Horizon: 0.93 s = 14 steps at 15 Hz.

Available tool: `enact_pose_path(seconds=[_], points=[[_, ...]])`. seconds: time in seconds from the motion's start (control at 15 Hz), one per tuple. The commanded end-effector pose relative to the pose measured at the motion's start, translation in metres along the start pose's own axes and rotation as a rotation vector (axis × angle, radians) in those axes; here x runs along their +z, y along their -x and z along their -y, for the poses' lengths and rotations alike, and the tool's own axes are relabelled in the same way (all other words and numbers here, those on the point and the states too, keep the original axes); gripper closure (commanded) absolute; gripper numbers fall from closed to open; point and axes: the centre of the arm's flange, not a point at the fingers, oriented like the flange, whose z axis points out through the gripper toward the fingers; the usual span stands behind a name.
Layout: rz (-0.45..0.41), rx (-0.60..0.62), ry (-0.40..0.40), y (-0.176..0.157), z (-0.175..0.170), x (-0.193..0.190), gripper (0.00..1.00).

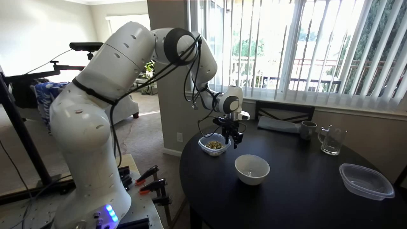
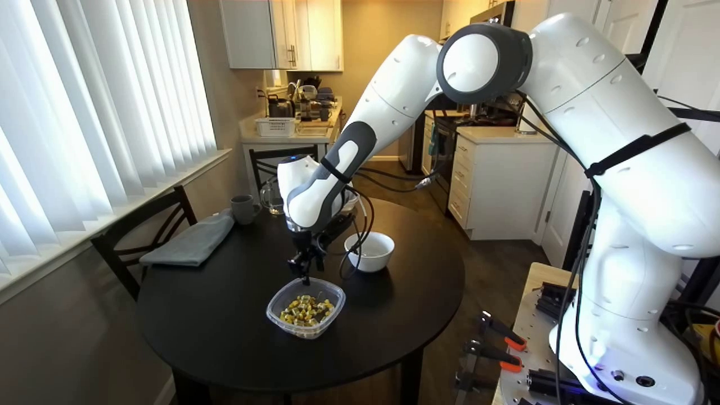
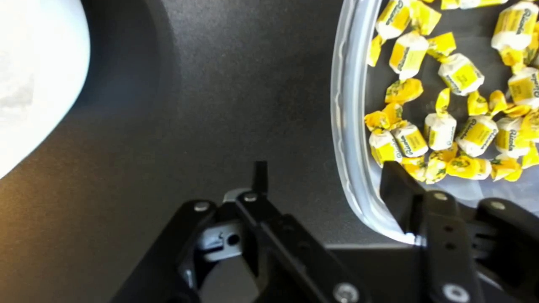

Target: Pour the contents from the left bowl to the right bowl

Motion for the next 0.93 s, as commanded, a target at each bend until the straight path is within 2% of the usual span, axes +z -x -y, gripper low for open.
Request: enact_pose_path(seconds=[0.0,0.4,0.6,0.87], points=[[0.026,-0.016,-0.004,-0.007,-0.004,0.007,0.61],[0.054,-0.012,-0.01,-0.004,-0.004,0.022,0.97],[0.034,-0.008,-0.009,0.0,-0.005,0.01,0.94],[-0.014,-0.004,-0.001,0.017,0.0,-0.02,0.99]])
